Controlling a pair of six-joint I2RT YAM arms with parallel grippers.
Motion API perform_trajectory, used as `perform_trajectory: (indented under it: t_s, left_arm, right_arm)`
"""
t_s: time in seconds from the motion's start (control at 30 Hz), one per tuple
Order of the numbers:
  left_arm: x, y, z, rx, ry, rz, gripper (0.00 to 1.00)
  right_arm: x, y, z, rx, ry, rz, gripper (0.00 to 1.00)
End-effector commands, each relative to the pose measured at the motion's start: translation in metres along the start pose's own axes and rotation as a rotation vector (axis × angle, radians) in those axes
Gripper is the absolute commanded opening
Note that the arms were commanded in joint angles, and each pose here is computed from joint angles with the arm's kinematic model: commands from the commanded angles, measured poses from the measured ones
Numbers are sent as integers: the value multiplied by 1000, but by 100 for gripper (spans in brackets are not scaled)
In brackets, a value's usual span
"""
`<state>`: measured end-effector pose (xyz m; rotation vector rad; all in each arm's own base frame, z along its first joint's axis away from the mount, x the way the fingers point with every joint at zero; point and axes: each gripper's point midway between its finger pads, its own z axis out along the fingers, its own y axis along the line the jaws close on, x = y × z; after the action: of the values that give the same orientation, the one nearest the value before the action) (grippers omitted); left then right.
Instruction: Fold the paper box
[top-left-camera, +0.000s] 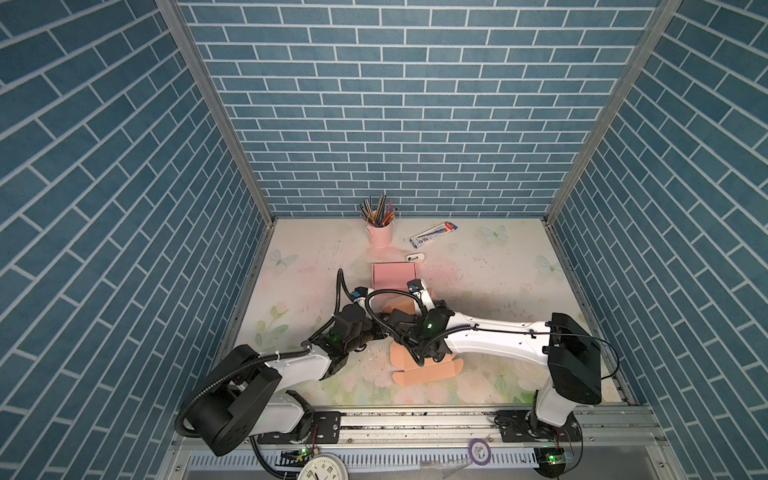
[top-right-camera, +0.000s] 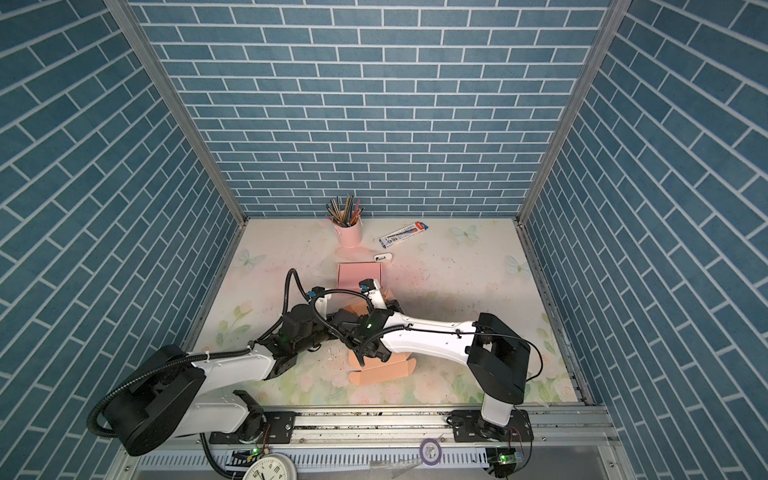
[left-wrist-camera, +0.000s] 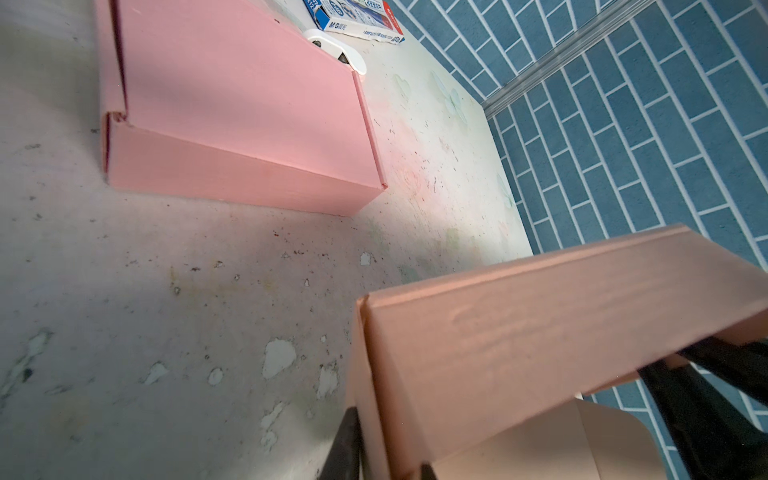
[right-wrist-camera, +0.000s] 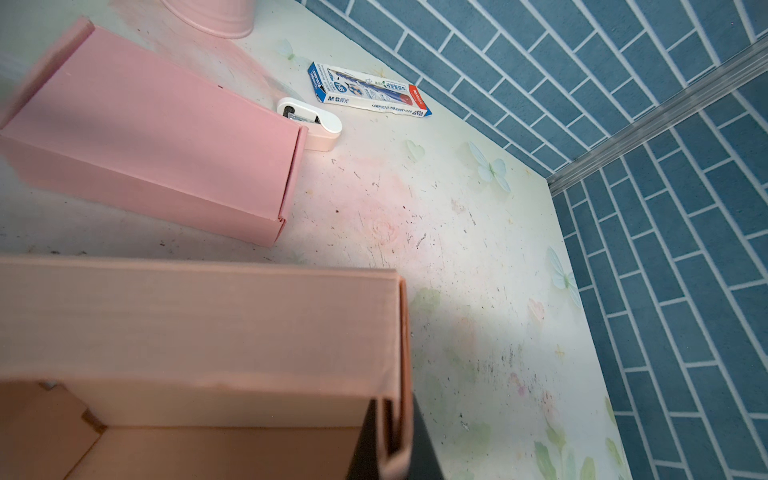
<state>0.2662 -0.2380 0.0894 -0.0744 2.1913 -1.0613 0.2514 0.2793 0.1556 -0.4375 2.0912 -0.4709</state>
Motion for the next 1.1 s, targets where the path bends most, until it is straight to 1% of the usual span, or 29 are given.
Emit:
perform_trajectory:
  t_s: [0.0, 0.17, 0.43, 0.67, 0.77, 1.0, 1.07]
  left_arm:
    - [-17, -20, -1, 53, -56, 9, 16]
    - [-19, -16, 0, 29, -64, 22, 16]
    - [-21, -10, 3, -6, -72, 40, 16]
    - [-22, -5, 3, -41, -74, 59, 16]
    - [-23, -3, 2, -53, -78, 69, 16]
    - [-26, -2, 1, -71, -86, 86, 16]
    - [-27, -2, 1, -80, -87, 96, 16]
  right_arm:
    - [-3, -8, -7, -5, -20, 65, 13]
    - [-9, -12, -15, -58, -54, 117, 22]
    - [-14, -12, -25, -137, -87, 176, 31]
    - [-15, 1, -33, -270, -114, 224, 40]
    - [-13, 2, -35, -297, -113, 229, 42]
    - [-10, 7, -40, -376, -124, 238, 55]
    - [-11, 6, -42, -386, -128, 242, 56]
